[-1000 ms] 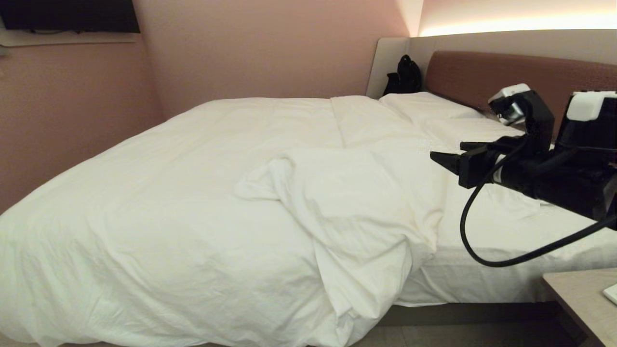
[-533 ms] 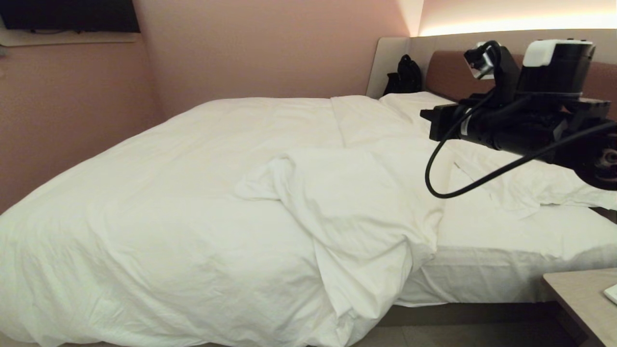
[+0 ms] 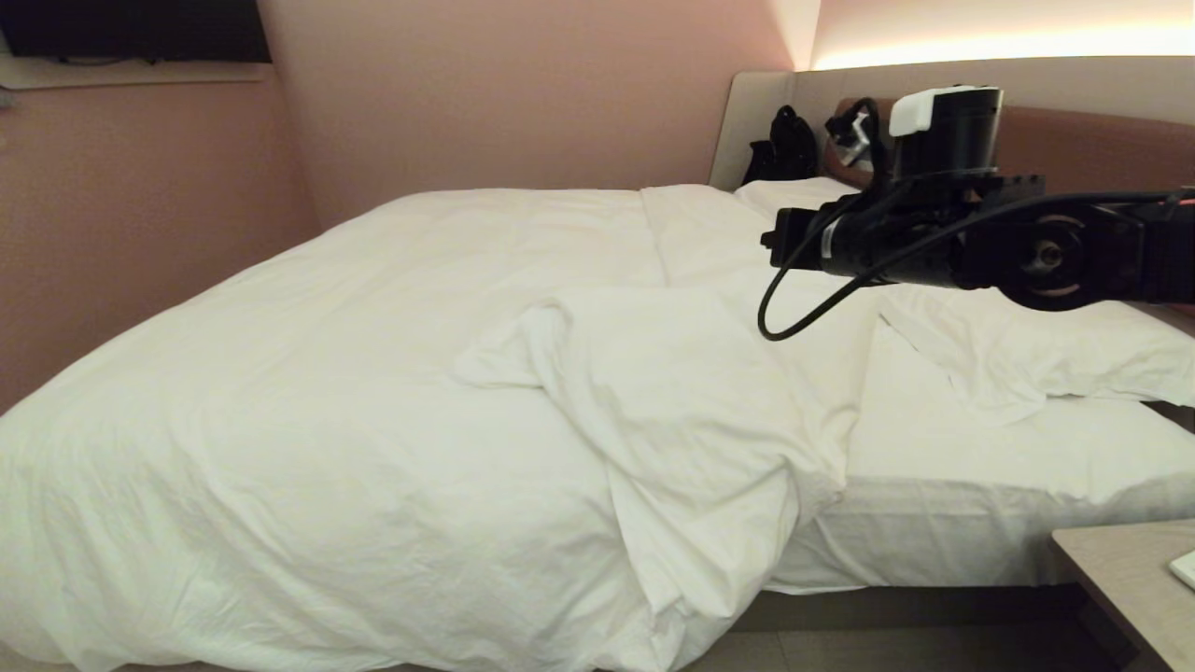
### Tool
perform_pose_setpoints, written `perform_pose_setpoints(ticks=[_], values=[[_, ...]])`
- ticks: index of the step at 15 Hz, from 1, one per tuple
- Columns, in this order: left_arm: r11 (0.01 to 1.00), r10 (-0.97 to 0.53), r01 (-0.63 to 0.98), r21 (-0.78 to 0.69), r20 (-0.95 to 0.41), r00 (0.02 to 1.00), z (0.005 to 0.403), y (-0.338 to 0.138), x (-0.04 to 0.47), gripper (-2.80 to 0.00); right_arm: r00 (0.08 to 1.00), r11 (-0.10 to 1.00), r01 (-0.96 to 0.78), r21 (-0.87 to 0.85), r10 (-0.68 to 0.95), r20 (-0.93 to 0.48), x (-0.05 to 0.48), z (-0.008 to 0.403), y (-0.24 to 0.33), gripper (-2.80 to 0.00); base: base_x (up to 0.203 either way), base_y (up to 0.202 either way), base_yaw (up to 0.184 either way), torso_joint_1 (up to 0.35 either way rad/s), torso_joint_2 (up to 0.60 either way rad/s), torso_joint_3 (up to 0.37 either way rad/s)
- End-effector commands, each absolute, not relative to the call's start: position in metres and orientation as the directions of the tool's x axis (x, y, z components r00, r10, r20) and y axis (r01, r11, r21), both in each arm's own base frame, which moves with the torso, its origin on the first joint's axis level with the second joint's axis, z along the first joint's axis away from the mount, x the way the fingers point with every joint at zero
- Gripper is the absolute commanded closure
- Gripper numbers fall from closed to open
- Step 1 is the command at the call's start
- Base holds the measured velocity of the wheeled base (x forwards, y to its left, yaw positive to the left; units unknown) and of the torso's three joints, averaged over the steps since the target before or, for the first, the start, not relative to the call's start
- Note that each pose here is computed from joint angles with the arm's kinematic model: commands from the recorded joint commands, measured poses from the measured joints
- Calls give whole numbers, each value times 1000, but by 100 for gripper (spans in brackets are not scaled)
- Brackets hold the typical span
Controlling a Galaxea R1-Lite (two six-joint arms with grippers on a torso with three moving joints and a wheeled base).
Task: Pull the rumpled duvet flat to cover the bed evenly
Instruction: Flatten the corners of the folded blanket
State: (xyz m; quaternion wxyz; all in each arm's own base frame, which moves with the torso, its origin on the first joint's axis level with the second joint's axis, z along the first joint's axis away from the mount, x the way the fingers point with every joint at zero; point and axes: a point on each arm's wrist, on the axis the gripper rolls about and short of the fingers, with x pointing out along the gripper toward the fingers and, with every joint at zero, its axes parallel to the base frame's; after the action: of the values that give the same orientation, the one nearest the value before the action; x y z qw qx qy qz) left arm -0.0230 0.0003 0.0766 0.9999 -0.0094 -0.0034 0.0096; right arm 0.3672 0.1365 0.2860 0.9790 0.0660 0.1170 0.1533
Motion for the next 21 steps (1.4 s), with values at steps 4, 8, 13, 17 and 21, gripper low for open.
perform_pose_setpoints(ticks=[4,8,13,17,21], values=[[1000,20,-20,-19,6,1000,76,0,-23,0,880,948,-238,211,303,-365,398,252,150,0,0,0,0,0,0,0],[1000,20,-20,-19,8,1000,77,0,-23,0,867,946,-242,214,311,-391,409,237,161,0,0,0,0,0,0,0],[1000,20,-20,-19,7,1000,77,0,-23,0,861,945,-250,211,317,-398,424,223,171,0,0,0,0,0,0,0],[1000,20,-20,-20,8,1000,77,0,-23,0,852,945,-256,204,320,-415,429,211,174,0,0,0,0,0,0,0],[1000,20,-20,-19,7,1000,77,0,-23,0,853,943,-271,193,328,-407,437,200,177,0,0,0,0,0,0,0]])
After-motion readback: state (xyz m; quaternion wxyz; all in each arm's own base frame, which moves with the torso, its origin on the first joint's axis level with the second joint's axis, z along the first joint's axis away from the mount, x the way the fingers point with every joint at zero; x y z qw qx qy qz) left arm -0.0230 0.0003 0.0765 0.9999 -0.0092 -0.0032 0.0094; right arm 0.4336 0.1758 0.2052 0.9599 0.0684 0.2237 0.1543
